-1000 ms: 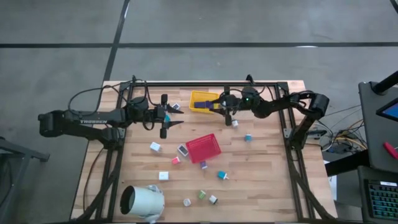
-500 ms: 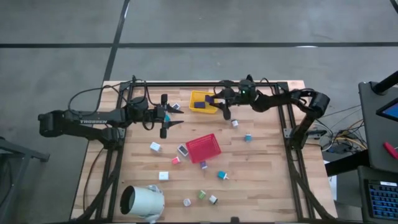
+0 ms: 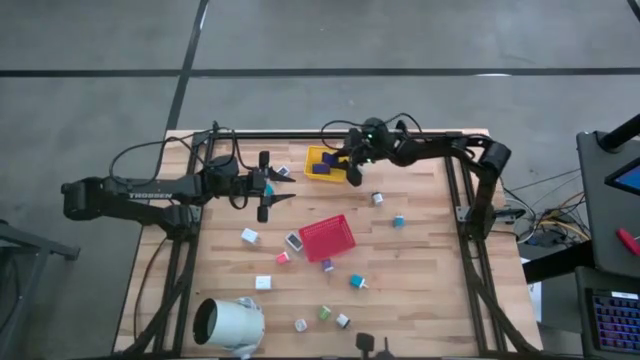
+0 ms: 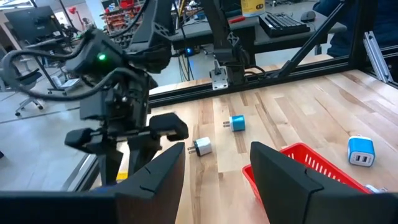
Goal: Pick & Place Office items
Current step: Put the blue digital clock into the yellow bin
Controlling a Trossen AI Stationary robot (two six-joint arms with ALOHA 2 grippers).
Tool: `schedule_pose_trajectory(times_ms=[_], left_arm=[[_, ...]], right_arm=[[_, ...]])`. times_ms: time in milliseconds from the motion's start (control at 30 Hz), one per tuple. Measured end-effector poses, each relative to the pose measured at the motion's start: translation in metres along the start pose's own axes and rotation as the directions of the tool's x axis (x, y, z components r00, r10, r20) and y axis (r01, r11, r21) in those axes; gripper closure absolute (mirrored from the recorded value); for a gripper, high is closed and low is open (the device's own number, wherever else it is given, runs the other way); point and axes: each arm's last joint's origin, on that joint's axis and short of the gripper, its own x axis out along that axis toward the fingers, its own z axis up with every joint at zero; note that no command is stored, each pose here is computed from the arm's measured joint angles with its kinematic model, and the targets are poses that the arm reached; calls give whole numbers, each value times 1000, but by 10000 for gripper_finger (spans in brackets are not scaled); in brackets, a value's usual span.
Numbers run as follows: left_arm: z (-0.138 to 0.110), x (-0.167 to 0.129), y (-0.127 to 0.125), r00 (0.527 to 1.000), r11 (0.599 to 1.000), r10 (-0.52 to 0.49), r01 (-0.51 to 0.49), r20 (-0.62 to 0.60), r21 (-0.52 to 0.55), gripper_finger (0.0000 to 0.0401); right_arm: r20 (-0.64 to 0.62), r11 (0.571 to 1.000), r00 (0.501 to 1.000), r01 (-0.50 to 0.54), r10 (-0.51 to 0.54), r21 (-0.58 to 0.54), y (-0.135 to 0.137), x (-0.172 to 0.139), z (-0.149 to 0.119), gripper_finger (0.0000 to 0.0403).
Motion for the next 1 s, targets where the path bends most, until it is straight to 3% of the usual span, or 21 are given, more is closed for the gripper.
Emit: schedule_pose_trajectory(times_ms=[533,1000], left_arm=[[-1,0,0,1000,1000,-2,2,-7,1,215],[-1,0,0,1000,1000,-2,2,-7,2,215]], right_arm=[[-285,997,959,11,10,71,-23,31,10,253],[-342,995,940,22,11,95,-29,26,12,253]])
